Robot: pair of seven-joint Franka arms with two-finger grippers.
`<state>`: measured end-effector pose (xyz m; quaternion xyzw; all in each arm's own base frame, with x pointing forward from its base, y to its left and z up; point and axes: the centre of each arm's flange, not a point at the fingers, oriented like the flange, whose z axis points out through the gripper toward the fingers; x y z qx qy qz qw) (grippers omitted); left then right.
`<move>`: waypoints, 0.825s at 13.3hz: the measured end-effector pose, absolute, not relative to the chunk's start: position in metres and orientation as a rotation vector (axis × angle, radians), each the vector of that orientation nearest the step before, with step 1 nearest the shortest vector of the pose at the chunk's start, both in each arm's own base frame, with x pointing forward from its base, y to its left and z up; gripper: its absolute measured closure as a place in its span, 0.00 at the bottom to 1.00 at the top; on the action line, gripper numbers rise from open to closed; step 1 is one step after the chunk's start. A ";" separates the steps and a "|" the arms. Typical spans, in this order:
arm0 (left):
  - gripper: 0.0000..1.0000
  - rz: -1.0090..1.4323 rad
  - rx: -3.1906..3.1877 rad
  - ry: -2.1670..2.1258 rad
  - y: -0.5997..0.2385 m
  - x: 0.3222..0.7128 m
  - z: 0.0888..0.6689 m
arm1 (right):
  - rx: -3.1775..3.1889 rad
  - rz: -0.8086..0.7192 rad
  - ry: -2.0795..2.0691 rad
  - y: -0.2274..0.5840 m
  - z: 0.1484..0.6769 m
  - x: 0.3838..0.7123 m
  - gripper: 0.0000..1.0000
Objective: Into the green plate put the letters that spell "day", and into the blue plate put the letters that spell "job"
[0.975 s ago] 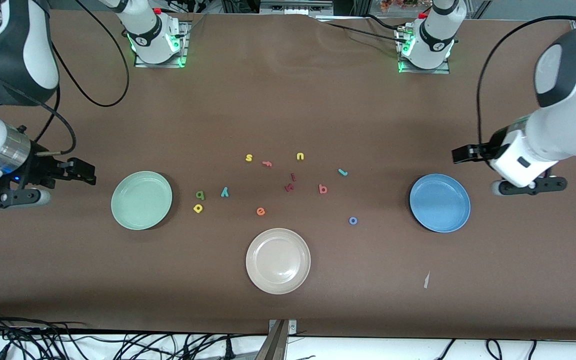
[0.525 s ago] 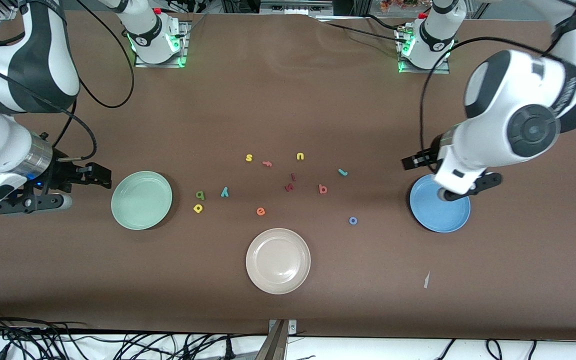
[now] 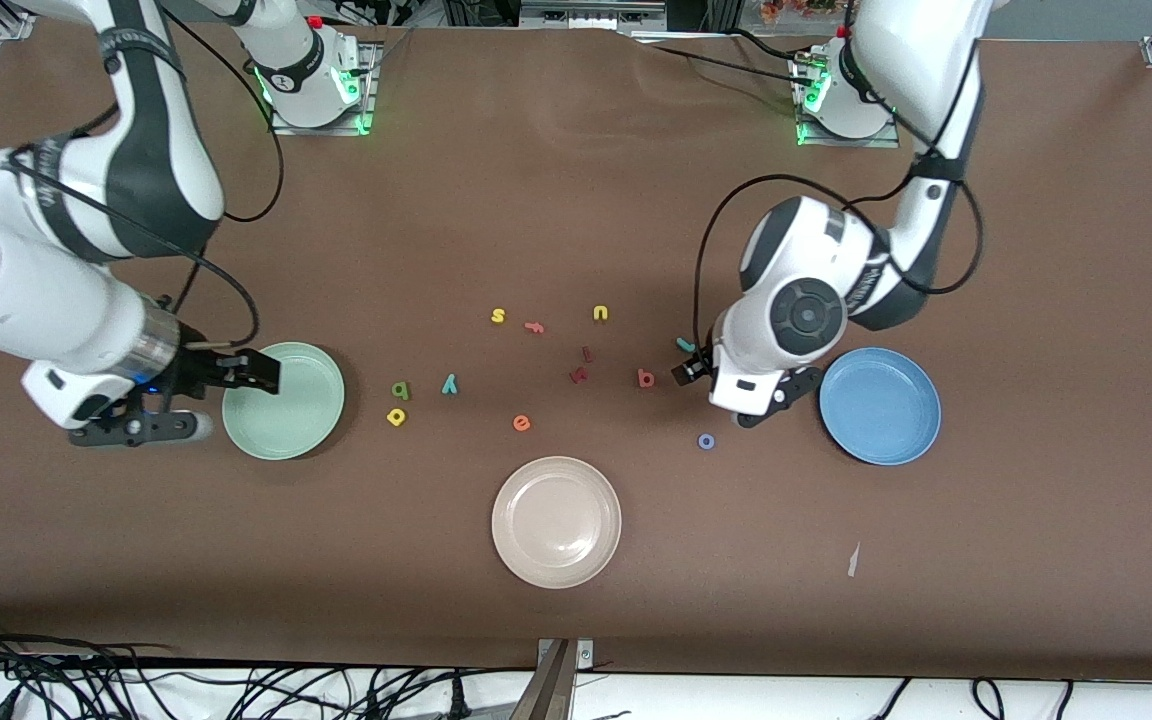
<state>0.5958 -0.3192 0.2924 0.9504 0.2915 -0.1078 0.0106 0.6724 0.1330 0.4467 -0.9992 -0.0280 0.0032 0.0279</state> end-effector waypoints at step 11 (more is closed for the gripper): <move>0.05 -0.047 2.883 1.032 -0.326 0.504 0.190 | -3.113 -0.073 -0.361 0.198 0.253 0.594 0.00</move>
